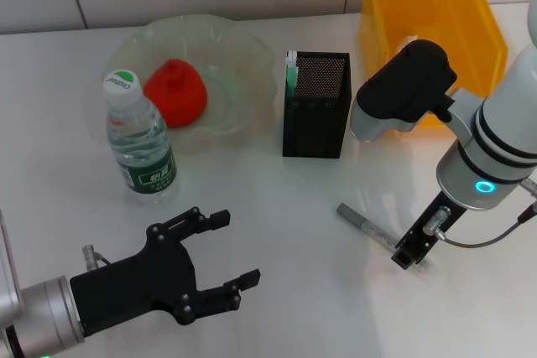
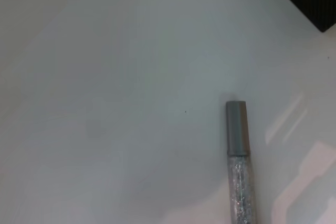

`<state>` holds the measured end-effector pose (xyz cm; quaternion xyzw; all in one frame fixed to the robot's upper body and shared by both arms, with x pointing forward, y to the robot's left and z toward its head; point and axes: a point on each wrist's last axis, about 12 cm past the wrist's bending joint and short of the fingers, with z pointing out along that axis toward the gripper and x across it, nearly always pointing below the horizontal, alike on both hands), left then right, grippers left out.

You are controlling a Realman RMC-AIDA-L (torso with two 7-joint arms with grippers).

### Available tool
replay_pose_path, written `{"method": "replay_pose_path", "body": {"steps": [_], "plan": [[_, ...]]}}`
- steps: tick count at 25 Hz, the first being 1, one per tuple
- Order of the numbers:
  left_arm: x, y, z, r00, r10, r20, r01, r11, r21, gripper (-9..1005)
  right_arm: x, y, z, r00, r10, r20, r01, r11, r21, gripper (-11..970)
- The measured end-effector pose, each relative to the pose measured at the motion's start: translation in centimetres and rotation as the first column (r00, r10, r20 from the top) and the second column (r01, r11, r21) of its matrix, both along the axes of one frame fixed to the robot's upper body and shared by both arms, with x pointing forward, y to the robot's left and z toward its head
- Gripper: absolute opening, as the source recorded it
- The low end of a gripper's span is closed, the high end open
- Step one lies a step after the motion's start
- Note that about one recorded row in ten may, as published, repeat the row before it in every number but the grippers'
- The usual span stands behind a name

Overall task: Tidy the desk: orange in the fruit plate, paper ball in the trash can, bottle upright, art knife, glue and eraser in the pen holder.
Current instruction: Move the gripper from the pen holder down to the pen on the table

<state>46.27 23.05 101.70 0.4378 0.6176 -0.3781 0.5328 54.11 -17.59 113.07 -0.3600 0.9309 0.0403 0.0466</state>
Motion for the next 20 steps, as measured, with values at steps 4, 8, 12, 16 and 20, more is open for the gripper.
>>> {"method": "replay_pose_path", "body": {"steps": [4,8,12,16,20], "plan": [[0.06,-0.03,0.04,1.000,-0.001,0.001,0.001,1.000,0.000,835,0.00,0.01,0.00,1.000,0.001,0.000,-0.001,1.000,0.000,357],[0.07,-0.04,0.04,1.000,-0.001,0.002,0.001,1.000,0.000,835,0.00,0.02,-0.01,1.000,0.001,0.001,-0.001,1.000,0.000,313],[0.12,-0.06,0.07,1.000,-0.002,0.003,0.002,1.000,0.000,835,-0.01,0.08,-0.08,1.000,0.003,-0.002,-0.003,1.000,0.007,256],[0.15,-0.09,0.09,1.000,-0.003,0.004,0.003,1.000,0.000,836,-0.02,0.06,-0.25,1.000,0.003,-0.007,-0.002,1.000,0.010,239],[0.13,-0.08,0.06,1.000,-0.004,0.002,0.004,1.000,0.000,835,-0.06,0.09,-0.52,1.000,0.002,-0.019,-0.001,1.000,0.019,222]]}}
